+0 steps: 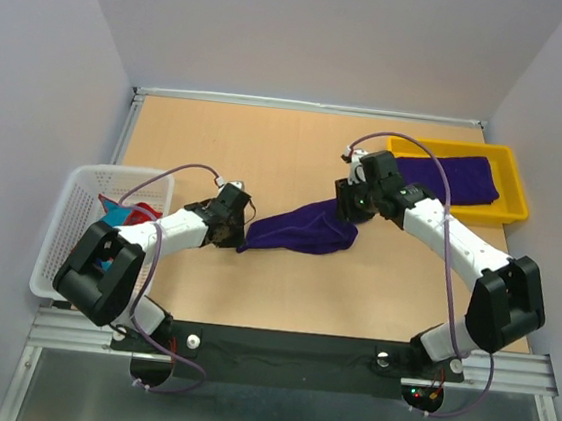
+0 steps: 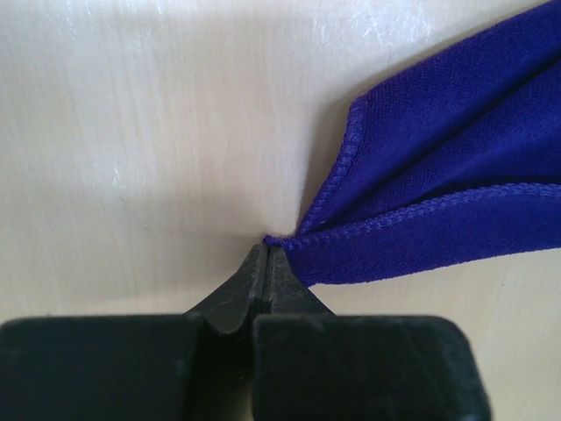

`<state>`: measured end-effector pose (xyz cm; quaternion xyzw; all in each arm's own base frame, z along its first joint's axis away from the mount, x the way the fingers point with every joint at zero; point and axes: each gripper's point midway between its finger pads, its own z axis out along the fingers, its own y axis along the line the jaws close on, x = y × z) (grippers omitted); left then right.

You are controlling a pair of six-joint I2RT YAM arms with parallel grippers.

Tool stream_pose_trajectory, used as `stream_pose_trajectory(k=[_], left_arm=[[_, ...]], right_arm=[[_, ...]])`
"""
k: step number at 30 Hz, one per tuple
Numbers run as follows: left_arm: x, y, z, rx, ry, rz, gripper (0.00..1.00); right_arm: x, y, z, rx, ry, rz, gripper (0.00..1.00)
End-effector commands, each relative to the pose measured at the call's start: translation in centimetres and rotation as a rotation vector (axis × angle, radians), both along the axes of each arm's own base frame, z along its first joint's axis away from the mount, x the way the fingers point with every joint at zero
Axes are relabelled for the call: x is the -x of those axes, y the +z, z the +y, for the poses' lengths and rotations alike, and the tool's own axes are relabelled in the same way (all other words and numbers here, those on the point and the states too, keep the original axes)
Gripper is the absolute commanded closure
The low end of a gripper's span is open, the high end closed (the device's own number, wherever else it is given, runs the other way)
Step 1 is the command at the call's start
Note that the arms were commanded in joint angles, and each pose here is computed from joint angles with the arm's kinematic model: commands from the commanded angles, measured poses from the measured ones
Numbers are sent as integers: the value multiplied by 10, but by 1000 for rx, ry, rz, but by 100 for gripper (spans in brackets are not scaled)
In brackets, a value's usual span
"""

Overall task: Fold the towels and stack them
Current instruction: Flatten out the crumpled towel

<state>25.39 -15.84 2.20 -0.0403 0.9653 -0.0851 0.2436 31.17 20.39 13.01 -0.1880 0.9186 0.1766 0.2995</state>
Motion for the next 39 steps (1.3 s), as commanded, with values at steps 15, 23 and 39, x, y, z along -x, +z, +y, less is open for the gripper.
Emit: stream_pose_trajectory(k=[15, 23, 39], left_arm=[[-9, 22, -5, 26, 6, -69, 100], [-11, 24, -5, 21, 7, -74, 100], [-12, 23, -2, 4, 5, -75, 100]], right_arm=[[-41, -24, 28, 301, -2, -116, 46], [-35, -30, 35, 373, 4, -147, 52], [-44, -4, 31, 411, -40, -240, 78]])
